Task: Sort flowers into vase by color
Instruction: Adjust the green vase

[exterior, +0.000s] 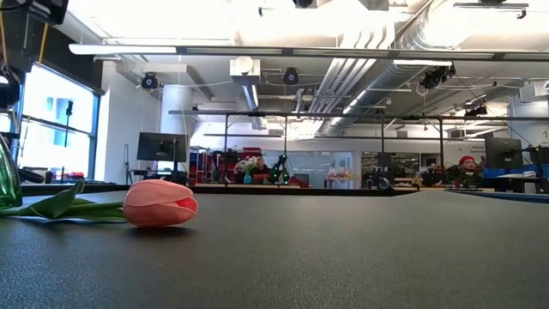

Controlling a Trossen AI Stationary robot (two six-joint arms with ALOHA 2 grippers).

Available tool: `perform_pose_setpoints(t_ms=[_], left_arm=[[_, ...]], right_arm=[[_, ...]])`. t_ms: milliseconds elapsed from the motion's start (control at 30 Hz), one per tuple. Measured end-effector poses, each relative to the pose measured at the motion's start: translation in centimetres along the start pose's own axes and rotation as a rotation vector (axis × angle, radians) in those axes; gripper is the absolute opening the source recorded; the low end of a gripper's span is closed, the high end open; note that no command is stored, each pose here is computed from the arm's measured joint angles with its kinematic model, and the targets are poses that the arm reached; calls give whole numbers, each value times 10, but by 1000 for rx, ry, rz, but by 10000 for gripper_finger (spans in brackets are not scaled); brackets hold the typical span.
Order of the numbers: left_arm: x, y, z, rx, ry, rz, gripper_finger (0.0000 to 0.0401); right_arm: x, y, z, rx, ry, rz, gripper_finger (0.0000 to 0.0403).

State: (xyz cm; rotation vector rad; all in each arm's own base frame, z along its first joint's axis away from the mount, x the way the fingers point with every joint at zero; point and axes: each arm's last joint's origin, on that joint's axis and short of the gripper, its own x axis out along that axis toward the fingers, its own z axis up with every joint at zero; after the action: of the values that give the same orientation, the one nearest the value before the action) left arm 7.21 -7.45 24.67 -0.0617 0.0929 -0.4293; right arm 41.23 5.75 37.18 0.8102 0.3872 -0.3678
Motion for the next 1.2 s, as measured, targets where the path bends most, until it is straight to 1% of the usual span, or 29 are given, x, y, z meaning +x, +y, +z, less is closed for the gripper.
perform_pose_setpoints(t_ms=[233, 333, 467, 533, 667, 767, 933, 1100, 1200], left_arm=[[2, 2, -24, -40, 33, 16, 0], [2, 3, -26, -46, 21, 27, 0], [0, 4, -23, -39, -9, 58, 0], [0, 5, -22, -26, -13, 83, 0], [-1, 8, -30, 23, 54, 139, 0], [-1, 9, -34, 45, 84, 157, 0], [-1, 10, -34, 61, 85, 205, 0], [-2, 14, -35, 61, 79, 324, 0], [-2, 14, -35, 66, 75, 352, 0]], right_arm=[[-3, 5, -7, 34, -29, -17, 194], [-4, 7, -11, 52, -40, -23, 194], [-7, 11, -18, 66, -26, -23, 194], [-8, 11, -21, 74, -24, -34, 194], [-10, 14, -25, 81, -28, -34, 194], [-12, 17, -29, 94, -28, -31, 194], [-14, 19, -33, 99, -20, -24, 194], [-14, 19, -32, 109, -25, -27, 194], [-14, 19, -33, 114, -25, -27, 194]])
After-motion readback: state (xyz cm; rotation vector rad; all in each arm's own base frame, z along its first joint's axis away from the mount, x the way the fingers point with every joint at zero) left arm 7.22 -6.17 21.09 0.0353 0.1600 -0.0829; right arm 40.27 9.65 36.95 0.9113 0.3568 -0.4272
